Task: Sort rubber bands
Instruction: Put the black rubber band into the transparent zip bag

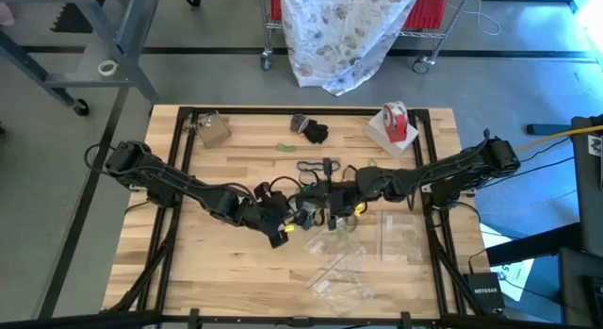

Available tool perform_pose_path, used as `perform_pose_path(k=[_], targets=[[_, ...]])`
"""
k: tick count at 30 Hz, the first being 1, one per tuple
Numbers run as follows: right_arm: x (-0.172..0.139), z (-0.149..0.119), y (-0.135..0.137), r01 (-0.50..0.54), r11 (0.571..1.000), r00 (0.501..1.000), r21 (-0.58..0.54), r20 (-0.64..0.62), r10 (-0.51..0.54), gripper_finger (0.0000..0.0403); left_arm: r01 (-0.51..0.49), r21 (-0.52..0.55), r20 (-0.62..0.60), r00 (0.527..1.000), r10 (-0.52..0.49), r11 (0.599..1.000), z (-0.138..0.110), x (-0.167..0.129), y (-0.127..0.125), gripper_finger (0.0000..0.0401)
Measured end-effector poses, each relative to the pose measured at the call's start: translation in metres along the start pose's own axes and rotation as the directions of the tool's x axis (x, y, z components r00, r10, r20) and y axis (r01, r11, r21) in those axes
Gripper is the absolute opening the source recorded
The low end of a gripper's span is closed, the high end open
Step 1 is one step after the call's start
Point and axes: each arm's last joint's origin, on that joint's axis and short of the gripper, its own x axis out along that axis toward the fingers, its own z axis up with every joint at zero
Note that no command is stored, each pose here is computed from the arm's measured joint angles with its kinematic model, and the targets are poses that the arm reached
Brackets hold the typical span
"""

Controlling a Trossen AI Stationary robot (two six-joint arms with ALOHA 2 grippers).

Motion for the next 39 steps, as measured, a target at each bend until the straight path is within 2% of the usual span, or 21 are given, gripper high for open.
perform_pose_path(k=[6,16,23,29,39], targets=[[0.0,0.001,-0.002,0.017,0.995,1.0,-0.102,0.016,-0.016,0.0003,0.048,0.001,0.014,0.999,-0.048,0.999,0.003,0.0,-0.003,0.0],[0.0,-0.005,0.002,-0.019,0.988,0.998,-0.154,-0.06,0.01,0.0003,0.064,-0.031,0.035,0.997,-0.063,0.997,0.005,0.0,-0.004,0.0],[0.0,0.002,-0.002,0.009,0.973,0.999,-0.23,0.036,-0.001,0.0003,0.1,-0.053,0.101,0.99,-0.095,0.994,0.015,0.002,-0.004,0.0],[0.0,-0.004,0.003,-0.055,0.97,0.998,-0.235,-0.024,0.051,0.0003,0.114,-0.079,0.088,0.99,-0.107,0.99,0.015,0.002,-0.003,0.0],[-0.005,-0.009,0.027,-0.221,0.971,0.967,-0.096,-0.149,0.206,0.0003,0.088,-0.11,0.068,0.994,-0.08,0.99,0.016,0.006,0.004,0.0]])
